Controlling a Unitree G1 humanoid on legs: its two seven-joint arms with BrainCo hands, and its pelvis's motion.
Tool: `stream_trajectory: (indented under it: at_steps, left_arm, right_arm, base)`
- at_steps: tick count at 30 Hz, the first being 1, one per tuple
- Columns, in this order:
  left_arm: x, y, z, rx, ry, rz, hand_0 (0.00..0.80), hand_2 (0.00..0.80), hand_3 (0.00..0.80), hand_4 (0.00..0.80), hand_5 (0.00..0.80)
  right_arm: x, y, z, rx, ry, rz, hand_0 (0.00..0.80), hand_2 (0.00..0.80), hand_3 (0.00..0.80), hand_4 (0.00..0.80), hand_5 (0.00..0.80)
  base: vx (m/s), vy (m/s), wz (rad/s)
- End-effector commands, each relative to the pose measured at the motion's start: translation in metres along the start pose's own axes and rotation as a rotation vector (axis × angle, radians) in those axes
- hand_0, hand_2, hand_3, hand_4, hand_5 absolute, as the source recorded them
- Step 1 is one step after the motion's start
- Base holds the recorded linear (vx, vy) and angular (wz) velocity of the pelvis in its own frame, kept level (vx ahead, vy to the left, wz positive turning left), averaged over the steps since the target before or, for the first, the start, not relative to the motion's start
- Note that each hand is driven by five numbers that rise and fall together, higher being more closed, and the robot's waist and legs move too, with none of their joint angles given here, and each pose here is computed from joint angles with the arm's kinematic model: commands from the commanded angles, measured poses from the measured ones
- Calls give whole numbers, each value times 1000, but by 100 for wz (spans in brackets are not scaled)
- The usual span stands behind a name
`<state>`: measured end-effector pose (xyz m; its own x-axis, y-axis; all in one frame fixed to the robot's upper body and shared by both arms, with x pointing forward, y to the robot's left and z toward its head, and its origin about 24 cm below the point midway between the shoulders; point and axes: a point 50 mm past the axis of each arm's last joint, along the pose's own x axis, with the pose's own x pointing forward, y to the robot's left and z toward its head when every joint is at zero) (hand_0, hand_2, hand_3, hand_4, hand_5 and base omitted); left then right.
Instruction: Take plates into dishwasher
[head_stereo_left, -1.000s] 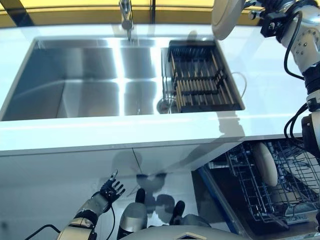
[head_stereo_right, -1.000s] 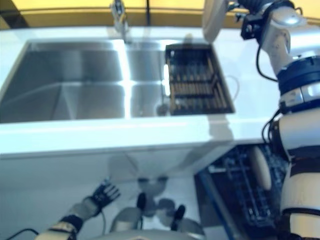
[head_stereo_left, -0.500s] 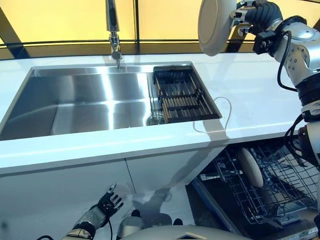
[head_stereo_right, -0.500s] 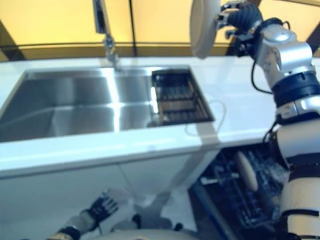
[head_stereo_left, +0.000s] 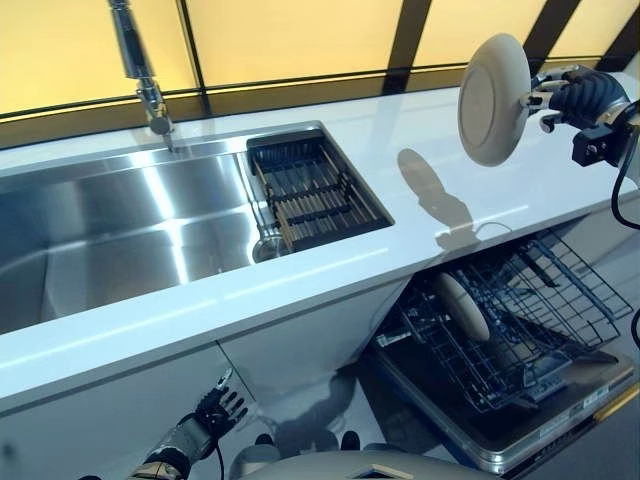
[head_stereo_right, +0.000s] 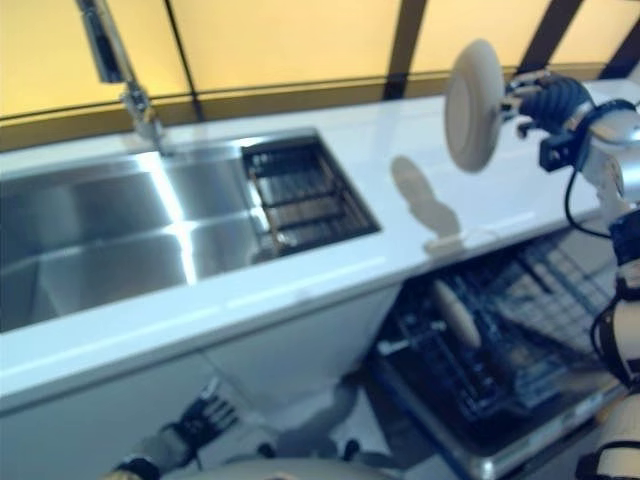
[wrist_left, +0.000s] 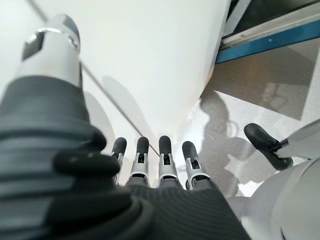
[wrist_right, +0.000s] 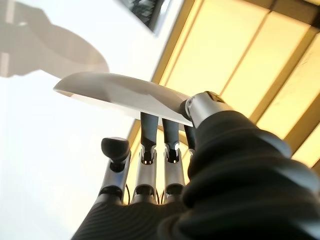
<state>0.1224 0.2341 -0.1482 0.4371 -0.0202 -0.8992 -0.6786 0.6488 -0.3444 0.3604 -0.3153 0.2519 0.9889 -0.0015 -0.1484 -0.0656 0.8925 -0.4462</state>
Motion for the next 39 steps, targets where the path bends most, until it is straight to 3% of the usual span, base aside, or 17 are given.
stream_trajectory:
  at_steps: [1, 13, 26, 39]
  left_arm:
    - [-1, 0, 19, 45, -60, -13, 0, 0, 0, 0, 0]
    - [-5, 7, 20, 49, -83, -21, 0, 0, 0, 0, 0]
    - [-8, 9, 28, 32, -132, -41, 0, 0, 0, 0, 0]
    - [-10, 10, 36, 26, -156, -41, 0, 0, 0, 0, 0]
  right_arm:
    - [-19, -28, 28, -38, -135, -62, 800, 800, 800, 800, 800]
    - [-46, -45, -30, 9, -28, -56, 800, 800, 800, 800, 800]
    - [-70, -34, -108, 11, 173, 20, 800, 800, 800, 800, 800]
    - [-80, -18, -149, -298, 327, 53, 800, 800, 800, 800, 800]
  base:
    - [-25, -2, -11]
    - [-30, -15, -10]
    - [-34, -26, -6]
    - [0, 0, 0]
